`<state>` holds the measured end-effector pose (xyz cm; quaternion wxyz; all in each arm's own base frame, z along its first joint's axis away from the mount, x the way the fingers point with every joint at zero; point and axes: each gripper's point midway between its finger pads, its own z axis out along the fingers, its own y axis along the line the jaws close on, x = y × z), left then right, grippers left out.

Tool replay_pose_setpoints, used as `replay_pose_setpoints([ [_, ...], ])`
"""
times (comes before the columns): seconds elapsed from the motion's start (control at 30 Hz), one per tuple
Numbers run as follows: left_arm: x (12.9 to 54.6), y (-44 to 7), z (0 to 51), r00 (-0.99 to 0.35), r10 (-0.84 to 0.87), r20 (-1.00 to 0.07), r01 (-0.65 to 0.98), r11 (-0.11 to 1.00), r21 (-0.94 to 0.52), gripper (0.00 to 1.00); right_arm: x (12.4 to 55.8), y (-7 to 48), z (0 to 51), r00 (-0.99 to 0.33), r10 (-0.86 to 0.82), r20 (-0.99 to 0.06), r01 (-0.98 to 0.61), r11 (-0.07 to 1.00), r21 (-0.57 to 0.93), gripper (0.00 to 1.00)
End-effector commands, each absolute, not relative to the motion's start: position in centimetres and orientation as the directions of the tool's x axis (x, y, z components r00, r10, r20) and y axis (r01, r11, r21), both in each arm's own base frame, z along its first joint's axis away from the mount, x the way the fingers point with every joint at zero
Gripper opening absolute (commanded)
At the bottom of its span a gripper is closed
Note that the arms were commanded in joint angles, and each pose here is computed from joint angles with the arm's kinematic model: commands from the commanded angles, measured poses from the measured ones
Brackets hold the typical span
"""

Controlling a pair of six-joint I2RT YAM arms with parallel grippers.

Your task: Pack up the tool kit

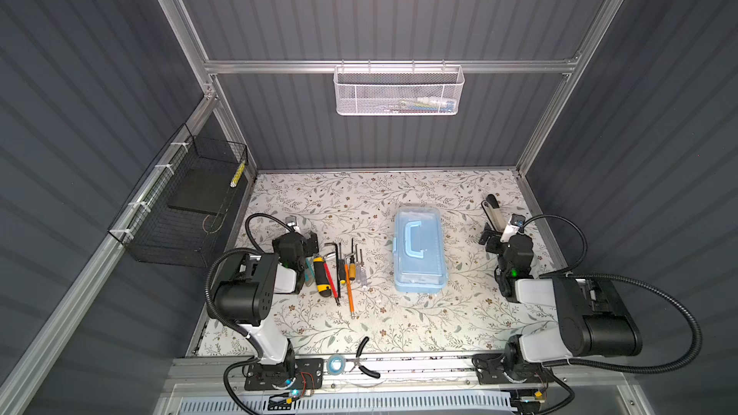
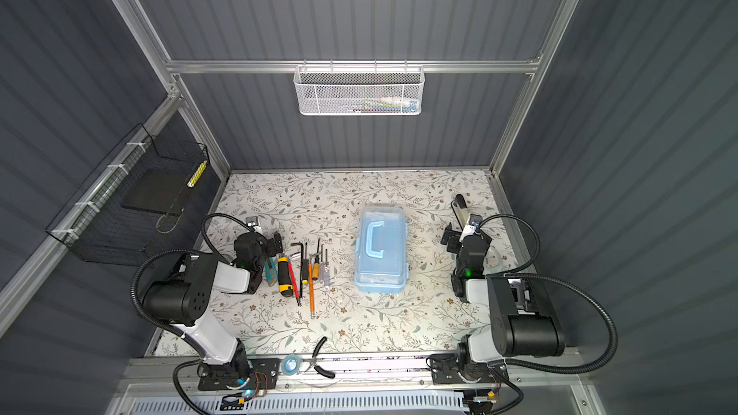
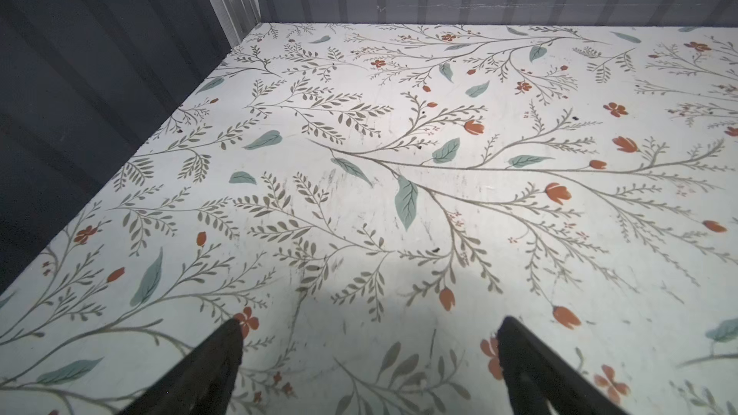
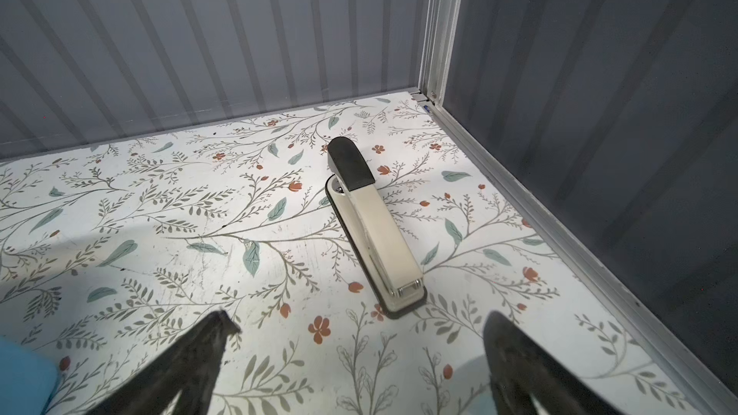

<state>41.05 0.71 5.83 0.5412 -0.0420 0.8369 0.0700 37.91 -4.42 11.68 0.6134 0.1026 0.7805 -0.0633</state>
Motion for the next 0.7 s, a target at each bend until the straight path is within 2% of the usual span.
replay_pose_setpoints([
  [0.0,41.50,0.74,6.50,-0.393,0.016,-0.920,-0.138,0.988,0.076,1.00,38.00,-4.54,12.12,-0.208,0.089,-0.974,0.241,0.970,0.037,0.99],
  [0.67,41.51,0.74,6.47,-0.395,0.016,-0.919,-0.138,0.988,0.077,1.00,37.98,-4.53,12.18,-0.204,0.089,-0.975,0.241,0.970,0.038,0.99],
])
